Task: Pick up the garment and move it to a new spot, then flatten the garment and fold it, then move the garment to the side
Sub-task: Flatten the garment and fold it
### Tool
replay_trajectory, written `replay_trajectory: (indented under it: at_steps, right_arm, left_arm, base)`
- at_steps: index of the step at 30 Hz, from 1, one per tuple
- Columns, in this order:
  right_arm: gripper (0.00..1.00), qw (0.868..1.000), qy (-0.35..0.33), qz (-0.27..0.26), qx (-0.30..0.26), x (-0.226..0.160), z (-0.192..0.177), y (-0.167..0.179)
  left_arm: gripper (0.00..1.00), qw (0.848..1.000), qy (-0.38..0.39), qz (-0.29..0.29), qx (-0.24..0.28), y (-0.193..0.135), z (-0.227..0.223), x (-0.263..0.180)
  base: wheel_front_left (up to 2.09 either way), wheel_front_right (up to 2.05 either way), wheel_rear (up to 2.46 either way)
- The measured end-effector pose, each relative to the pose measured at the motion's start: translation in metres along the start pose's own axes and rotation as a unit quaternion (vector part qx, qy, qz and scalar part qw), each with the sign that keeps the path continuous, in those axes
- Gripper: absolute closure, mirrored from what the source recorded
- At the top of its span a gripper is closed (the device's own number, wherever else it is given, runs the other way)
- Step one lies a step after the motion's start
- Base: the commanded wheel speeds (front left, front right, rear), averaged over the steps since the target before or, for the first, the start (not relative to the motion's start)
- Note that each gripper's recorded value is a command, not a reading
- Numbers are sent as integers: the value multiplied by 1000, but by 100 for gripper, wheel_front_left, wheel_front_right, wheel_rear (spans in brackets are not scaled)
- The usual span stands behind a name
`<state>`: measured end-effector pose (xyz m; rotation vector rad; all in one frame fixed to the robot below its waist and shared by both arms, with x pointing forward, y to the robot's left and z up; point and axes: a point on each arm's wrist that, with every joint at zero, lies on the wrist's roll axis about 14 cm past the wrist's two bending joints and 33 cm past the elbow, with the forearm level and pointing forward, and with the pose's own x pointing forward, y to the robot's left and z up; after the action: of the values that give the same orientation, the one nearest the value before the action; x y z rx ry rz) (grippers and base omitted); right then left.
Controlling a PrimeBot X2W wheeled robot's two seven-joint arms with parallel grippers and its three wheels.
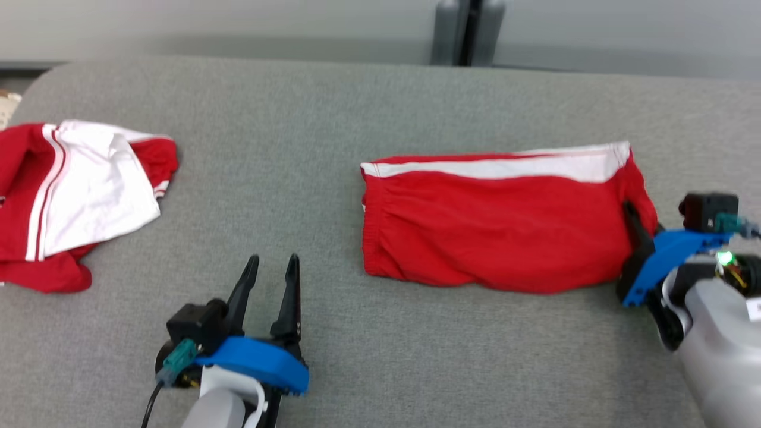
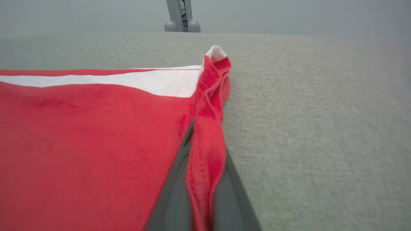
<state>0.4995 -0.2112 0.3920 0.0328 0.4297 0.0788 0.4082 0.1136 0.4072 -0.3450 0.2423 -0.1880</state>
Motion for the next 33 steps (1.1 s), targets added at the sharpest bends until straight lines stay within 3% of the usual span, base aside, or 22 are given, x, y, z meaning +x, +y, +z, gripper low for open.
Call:
replay_trajectory:
  at_steps: [7, 12, 15, 19, 24, 25, 27, 33]
  right_arm:
    - [100, 999, -4, -38, 26, -44, -14, -32]
    - [100, 999, -35, -31, 19, -48, 3, -31]
    - [100, 997, -70, 11, 19, -38, 27, 2]
    - [100, 988, -121, 93, 16, -29, 65, 71]
    - [100, 974, -125, 189, 13, -32, 71, 159]
    - [76, 972, -118, 203, 8, -34, 67, 173]
    - [0, 967, -114, 227, 7, -39, 63, 194]
    - [0, 955, -122, 270, 14, -56, 60, 224]
  left_arm:
    - [0, 1000, 8, -13, -5, -14, -8, -20]
    - [0, 1000, 13, -24, -4, -23, -12, -25]
    - [0, 1000, 15, -22, -4, -21, -14, -27]
    - [0, 1000, 13, -14, -5, -16, -12, -29]
    - [0, 1000, 5, -1, -5, -9, -8, -35]
    - [0, 1000, 4, 2, -5, -7, -7, -36]
    - [0, 1000, 3, 8, -5, -3, -7, -39]
    - [0, 1000, -2, 23, -3, 6, -4, -43]
  base:
    - [0, 0, 0]
    - [0, 0, 0]
    - [0, 0, 0]
    - [0, 0, 0]
    - [0, 0, 0]
    - [0, 0, 0]
    - [0, 0, 0]
    - [0, 0, 0]
